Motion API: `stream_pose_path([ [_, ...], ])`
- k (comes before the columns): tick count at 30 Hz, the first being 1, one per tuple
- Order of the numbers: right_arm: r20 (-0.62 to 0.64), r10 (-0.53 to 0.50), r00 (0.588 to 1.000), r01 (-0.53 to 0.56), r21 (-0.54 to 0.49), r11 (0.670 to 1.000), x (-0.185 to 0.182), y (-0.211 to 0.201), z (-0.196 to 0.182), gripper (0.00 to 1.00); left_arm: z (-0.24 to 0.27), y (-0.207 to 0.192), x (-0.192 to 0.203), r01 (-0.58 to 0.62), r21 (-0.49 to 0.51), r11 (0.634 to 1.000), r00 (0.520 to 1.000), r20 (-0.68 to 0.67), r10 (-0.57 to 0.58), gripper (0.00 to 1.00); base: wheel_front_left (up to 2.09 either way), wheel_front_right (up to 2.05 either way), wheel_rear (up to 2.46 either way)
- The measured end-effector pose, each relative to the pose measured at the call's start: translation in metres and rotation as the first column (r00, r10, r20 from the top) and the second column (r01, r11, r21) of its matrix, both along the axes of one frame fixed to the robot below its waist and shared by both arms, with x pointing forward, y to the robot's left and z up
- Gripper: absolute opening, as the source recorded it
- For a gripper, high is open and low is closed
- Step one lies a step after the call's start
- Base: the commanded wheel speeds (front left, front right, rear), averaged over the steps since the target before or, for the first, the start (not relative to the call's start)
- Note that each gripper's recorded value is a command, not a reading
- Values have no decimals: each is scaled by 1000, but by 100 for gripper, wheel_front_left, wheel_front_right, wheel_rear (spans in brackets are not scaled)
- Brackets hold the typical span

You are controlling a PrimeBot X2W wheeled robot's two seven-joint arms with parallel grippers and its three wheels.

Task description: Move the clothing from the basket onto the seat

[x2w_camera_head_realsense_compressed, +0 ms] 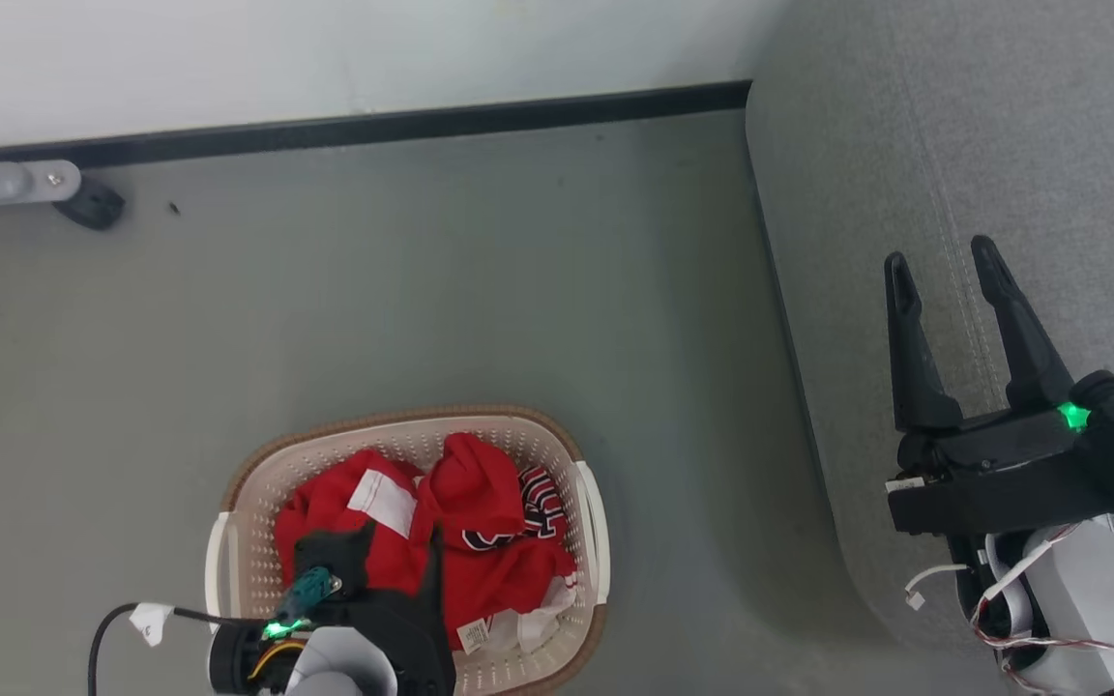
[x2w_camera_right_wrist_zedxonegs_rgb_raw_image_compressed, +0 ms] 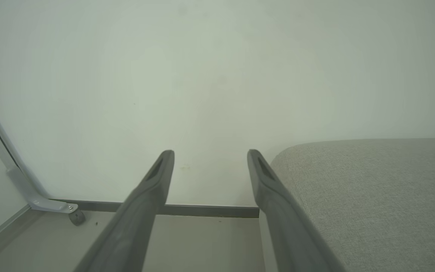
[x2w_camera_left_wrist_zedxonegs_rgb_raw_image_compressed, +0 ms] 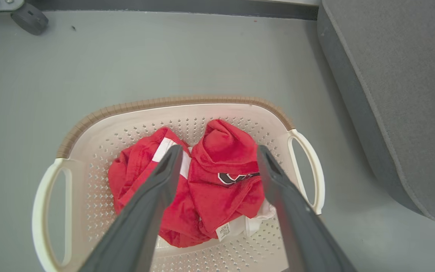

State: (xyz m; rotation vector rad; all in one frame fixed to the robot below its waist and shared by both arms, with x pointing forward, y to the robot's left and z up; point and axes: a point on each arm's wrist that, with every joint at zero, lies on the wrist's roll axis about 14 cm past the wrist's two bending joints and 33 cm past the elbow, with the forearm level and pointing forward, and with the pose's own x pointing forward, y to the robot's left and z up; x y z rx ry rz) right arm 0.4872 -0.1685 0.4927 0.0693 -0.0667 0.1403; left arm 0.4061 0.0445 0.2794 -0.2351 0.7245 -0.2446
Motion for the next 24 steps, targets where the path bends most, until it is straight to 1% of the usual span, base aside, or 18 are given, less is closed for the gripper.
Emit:
stream_pose_path([
  [4,8,-4,1000,4,3,1000,11,-2,-4,100,-18,-15,3,26,-26,999,998,-63,-28,100,0,0,0],
  [9,20,-15,1000,15,-3,1000,24,-8,-10,100,-41,-31,9,75,-35,997,989,-123,-79,100,0,0,0],
  [12,17,-19,1000,19,-3,1000,29,-10,-17,100,-56,-38,13,80,-48,996,982,-168,-87,100,0,0,0],
  [20,27,-37,999,37,-15,999,46,-19,-29,100,-104,-51,16,110,-48,993,944,-309,-119,100,0,0,0],
  [24,-6,-51,999,51,-27,998,50,-25,-49,100,-127,-56,14,126,-46,991,920,-367,-134,100,0,0,0],
])
